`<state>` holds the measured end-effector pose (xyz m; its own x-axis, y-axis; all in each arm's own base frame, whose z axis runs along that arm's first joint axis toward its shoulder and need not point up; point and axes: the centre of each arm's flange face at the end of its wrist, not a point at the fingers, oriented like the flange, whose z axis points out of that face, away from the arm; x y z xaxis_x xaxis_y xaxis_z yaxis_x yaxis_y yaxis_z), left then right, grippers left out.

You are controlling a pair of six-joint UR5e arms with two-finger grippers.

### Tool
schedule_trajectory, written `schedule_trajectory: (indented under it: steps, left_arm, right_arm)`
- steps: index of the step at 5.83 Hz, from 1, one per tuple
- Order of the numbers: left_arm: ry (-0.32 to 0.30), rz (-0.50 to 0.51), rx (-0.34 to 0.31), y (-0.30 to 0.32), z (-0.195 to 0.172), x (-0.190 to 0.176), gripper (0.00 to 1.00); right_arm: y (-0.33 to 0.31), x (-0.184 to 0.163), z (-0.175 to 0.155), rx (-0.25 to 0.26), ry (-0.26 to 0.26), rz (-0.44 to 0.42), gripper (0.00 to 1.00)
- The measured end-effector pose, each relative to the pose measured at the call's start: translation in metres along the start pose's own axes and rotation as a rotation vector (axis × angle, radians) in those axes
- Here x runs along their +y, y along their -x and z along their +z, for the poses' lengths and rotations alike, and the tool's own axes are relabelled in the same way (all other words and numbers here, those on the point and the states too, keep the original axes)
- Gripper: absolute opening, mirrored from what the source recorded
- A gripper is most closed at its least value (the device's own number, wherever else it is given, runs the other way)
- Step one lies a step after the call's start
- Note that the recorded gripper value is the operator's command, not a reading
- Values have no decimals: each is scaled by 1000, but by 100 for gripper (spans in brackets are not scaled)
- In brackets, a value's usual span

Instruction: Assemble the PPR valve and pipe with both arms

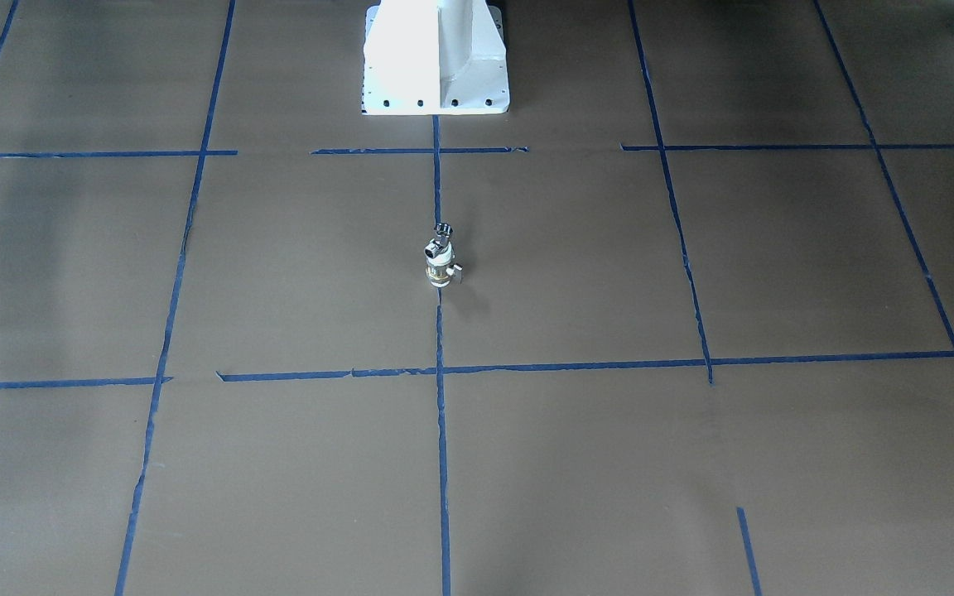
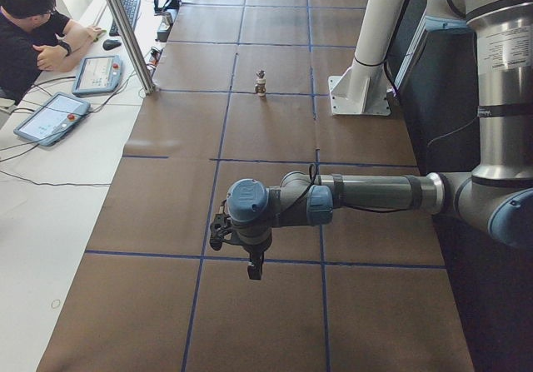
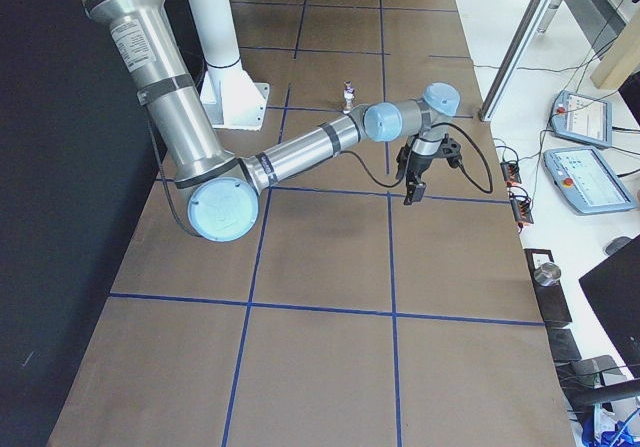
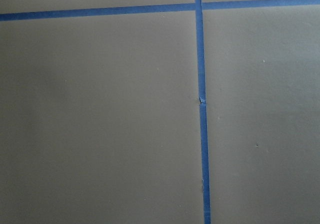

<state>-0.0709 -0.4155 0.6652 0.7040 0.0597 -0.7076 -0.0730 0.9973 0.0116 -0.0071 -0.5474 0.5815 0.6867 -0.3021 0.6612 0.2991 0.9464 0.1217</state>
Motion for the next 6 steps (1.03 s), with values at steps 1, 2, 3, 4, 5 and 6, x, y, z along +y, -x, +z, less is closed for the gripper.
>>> schedule_trajectory:
  steps: [1,2,3,4,5,6]
  left_arm:
    - [1,1,-21,1,-1,0,100]
    - [0,4,-41,1,-3,0,100]
    - [-1,6,-51,2,-4,-1,100]
    - [-1,6,-55,2,-4,-1,100]
    - [0,6,-56,2,-4,-1,100]
    - [0,6,-56,2,-4,-1,100]
  right_arm:
    - [-36,55,22,-33,21,26,100]
    - [-57,99,43,-76,26,70,100]
    - [-67,122,51,-94,16,88,100]
    - [-70,127,52,-94,-3,81,100]
    - [-70,127,50,-92,-19,71,100]
    - [-70,127,50,-92,-25,68,100]
